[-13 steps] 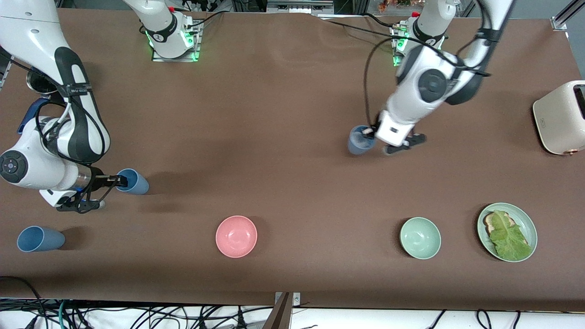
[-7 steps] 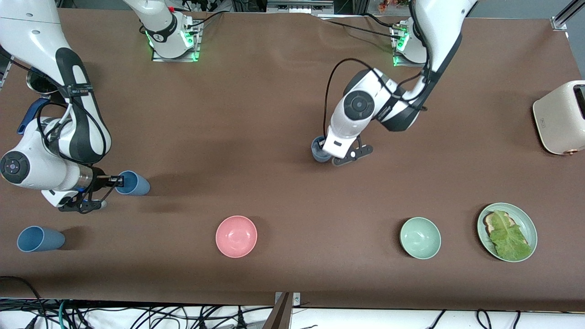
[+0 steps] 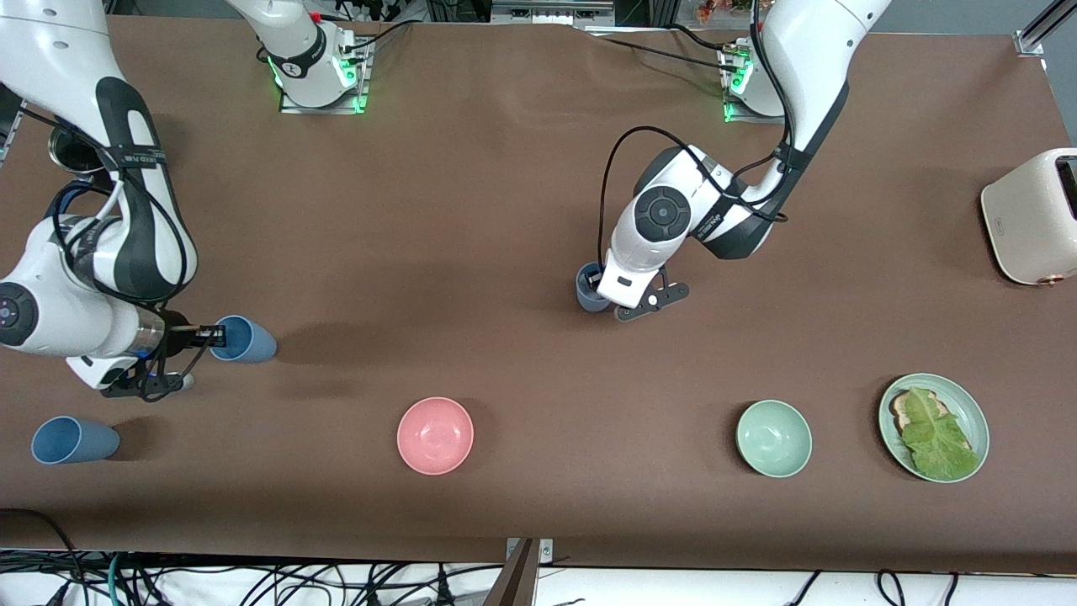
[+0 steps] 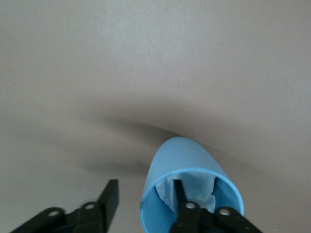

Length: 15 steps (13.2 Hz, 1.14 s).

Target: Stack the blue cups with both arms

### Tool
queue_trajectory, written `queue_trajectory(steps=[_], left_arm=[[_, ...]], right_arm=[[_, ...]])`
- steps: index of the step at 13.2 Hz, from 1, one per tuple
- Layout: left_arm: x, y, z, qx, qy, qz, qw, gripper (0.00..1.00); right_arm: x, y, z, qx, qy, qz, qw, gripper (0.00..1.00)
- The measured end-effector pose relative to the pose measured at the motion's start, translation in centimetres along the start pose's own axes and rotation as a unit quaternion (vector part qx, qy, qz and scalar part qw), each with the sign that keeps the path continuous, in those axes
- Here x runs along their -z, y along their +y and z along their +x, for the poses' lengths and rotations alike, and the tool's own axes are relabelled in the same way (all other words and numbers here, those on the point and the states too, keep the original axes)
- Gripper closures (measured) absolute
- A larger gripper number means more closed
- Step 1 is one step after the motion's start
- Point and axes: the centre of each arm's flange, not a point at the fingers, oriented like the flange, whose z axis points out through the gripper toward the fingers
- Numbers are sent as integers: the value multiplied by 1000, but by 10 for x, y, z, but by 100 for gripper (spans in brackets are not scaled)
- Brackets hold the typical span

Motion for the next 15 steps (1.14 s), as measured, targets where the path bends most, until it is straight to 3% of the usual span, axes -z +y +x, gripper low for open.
queue_trajectory(steps=[4,7,10,13,15], left_arm=[[54,-42,57,-22,-12,28,999,1],[86,-109,119,-51,-24,32,998,0],[91,-195,179,-90,-42,25,995,0],[100,-270,216,-121,-52,14,991,0],[113,-310,227,-147,-52,10,988,0]], right_arm=[[52,-69,7,-26,-16,22,999,96],[79,-149,6,-51,-23,33,998,96],[79,-259,-8,-81,-27,23,996,96],[67,-397,-51,-129,-30,2,991,96],[61,-468,-82,-160,-14,3,987,96]])
